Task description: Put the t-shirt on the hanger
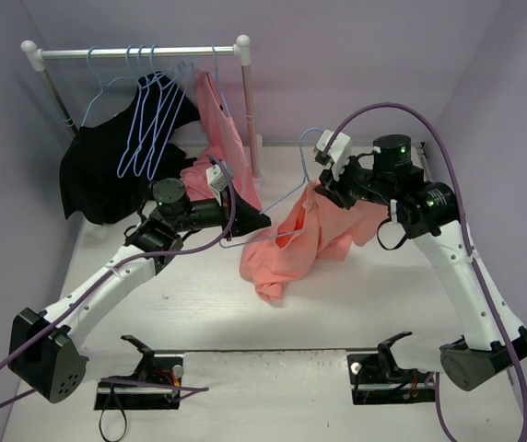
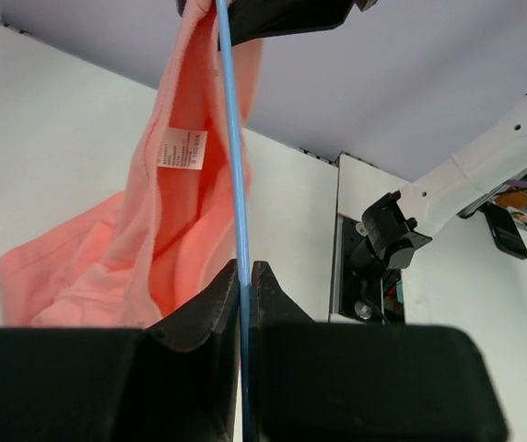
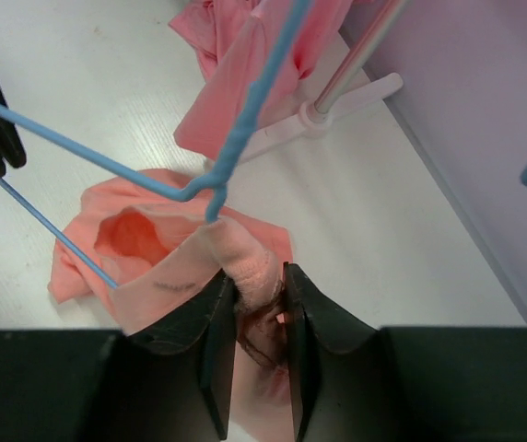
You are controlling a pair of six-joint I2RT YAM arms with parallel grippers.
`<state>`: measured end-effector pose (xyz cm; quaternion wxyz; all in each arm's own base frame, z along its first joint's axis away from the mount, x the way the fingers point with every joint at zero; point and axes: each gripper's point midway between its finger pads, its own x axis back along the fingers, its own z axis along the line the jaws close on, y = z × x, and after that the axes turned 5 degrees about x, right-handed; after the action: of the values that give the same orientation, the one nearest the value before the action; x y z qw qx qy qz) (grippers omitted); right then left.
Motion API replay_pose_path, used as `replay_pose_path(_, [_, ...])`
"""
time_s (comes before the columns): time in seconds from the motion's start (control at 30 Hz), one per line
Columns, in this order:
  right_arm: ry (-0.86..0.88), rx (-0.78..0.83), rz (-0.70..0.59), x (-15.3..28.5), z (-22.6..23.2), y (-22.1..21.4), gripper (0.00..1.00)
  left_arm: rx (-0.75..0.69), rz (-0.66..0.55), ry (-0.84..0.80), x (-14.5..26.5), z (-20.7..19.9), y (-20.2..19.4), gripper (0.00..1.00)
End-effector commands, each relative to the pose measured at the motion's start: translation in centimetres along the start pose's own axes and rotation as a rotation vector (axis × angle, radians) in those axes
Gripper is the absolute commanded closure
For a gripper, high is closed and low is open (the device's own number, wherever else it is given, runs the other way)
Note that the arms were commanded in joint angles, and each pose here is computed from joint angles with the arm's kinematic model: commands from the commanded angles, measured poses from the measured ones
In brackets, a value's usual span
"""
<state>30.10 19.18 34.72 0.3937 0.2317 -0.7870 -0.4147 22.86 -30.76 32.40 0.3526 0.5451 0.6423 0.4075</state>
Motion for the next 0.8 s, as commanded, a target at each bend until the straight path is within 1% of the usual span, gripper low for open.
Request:
replay_pose_path(0.0, [0.053,0.012,-0.059,-0.7,0.6,1.1,0.91,-0.22,-0.085,-0.099,0.3,-3.8,5.6,1.0])
replay_pose_path(0.07, [0.055,0.021,-0.074,-0.5,0.6,1.6,0.91,-0.224,-0.074,-0.091,0.2,-3.6,5.6,1.0])
replay_pose_path(0.33, [0.037,0.065,-0.112,0.4,0.2,3.3,0.83,-0.264,-0.058,-0.078,-0.1,-3.4,6.6,1.0])
replay_pose_path(0.63, [0.036,0.099,-0.127,0.4,0.2,4.1,0.79,-0.292,-0.045,-0.097,-1.0,-3.6,7.5,1.0])
replay_pose_path(0.77, [0.033,0.108,-0.119,0.2,0.2,4.0,0.79,-0.305,-0.043,-0.094,-1.1,-3.6,7.9,1.0])
